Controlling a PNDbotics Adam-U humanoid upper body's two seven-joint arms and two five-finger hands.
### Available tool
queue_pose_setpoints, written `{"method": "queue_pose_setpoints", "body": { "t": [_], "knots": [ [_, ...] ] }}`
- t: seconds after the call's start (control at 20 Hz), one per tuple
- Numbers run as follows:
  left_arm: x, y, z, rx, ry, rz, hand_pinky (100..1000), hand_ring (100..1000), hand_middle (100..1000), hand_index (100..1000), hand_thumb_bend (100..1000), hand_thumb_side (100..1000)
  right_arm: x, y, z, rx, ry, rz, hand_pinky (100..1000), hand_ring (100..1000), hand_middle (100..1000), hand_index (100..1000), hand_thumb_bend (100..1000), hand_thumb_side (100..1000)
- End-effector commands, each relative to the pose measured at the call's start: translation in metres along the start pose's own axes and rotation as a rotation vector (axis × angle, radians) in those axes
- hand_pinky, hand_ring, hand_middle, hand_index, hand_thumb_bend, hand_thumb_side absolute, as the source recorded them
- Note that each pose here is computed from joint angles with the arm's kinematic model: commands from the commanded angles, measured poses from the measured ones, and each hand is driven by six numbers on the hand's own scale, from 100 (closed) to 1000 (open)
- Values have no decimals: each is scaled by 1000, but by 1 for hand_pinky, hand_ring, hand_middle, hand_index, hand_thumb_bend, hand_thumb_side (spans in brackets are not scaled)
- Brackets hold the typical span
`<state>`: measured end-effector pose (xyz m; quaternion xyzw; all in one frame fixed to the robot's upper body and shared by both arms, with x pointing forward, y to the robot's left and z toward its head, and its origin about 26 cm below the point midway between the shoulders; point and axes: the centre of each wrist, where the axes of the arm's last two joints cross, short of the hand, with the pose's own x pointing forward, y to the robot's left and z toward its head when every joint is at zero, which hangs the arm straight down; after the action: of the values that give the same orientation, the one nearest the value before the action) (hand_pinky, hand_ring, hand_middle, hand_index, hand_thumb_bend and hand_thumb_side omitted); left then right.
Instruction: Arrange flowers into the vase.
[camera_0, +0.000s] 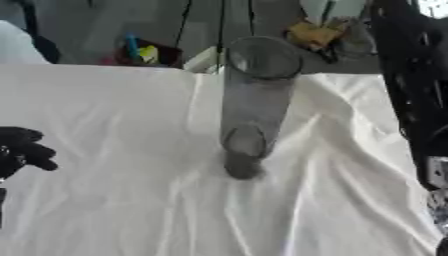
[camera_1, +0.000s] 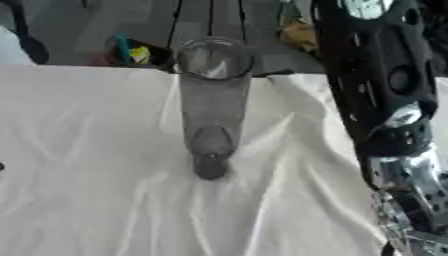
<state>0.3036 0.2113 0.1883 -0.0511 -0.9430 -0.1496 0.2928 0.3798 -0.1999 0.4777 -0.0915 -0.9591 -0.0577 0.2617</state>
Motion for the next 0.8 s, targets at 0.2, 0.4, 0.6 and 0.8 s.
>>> {"method": "queue_pose_setpoints", "body": {
  "t": [0.2,0.4,0.6,0.8],
  "knots": [
    [6,-1,-5,-17,-28,5,529,597,637,716,100,1000,20,14,2,5,-36,-71,100,100,100,100,100,539],
    [6,-1,-5,-19,-29,10,529,597,637,716,100,1000,21,21,6,14,-28,-86,100,100,100,100,100,542],
    [6,-2,-6,-22,-29,15,528,597,637,716,100,1000,19,25,9,29,-19,-86,100,100,100,100,100,543],
    [6,-2,-6,-23,-31,17,528,597,638,716,100,1000,15,28,12,42,-8,-80,100,100,100,100,100,544]
  ]
}}
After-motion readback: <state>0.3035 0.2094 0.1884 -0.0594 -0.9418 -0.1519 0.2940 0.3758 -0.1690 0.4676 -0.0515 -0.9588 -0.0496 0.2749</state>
